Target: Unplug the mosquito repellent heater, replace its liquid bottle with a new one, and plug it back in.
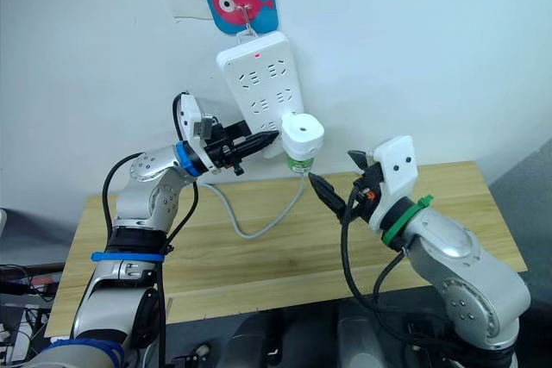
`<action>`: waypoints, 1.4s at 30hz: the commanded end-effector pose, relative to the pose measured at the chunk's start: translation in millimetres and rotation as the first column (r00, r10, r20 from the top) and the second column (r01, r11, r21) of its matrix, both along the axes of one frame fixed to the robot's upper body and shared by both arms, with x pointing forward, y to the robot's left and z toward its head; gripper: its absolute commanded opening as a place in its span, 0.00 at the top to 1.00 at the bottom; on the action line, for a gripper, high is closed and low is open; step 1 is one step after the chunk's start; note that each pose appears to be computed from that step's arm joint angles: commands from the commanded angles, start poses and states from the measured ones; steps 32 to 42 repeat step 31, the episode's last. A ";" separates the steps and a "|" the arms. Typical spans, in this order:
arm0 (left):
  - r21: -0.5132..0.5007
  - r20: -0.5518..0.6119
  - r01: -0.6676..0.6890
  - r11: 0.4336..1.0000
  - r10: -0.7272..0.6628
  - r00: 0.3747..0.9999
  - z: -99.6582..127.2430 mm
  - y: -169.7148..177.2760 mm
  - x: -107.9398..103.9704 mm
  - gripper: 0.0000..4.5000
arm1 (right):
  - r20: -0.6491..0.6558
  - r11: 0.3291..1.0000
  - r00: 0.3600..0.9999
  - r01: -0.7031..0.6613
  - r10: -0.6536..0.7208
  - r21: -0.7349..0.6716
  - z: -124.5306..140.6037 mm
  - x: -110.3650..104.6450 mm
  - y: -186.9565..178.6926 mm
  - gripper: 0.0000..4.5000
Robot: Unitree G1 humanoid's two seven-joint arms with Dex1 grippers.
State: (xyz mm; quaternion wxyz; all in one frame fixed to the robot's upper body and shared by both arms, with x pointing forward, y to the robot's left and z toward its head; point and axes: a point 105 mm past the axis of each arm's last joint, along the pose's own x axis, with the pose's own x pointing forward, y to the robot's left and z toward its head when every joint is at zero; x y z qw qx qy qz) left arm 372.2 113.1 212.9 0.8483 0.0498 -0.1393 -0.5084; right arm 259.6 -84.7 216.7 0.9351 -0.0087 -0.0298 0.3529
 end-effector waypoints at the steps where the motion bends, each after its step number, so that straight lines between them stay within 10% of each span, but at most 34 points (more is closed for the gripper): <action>1: 0.019 0.053 0.016 1.000 -0.017 0.998 8.8 -1.5 -2.7 0.43 | 0.066 0.999 0.997 -0.033 0.032 0.008 10.0 -10.5 1.8 0.00; 7: 0.064 0.038 -0.068 0.996 0.065 0.997 -0.6 27.9 -4.4 0.01 | 0.077 0.999 0.996 -0.037 0.038 -0.018 5.0 -13.2 -2.8 0.00; 24: 0.301 -0.129 -0.317 0.900 0.367 0.921 -31.0 104.1 -80.4 0.00 | 0.051 0.952 0.984 -0.150 0.170 -0.265 -24.4 3.8 -69.8 0.00; 42: 0.281 -0.112 -0.385 0.879 0.429 0.897 -27.6 103.0 -82.6 0.00 | 0.036 0.947 0.985 -0.149 0.166 -0.284 -36.6 10.2 -79.1 0.00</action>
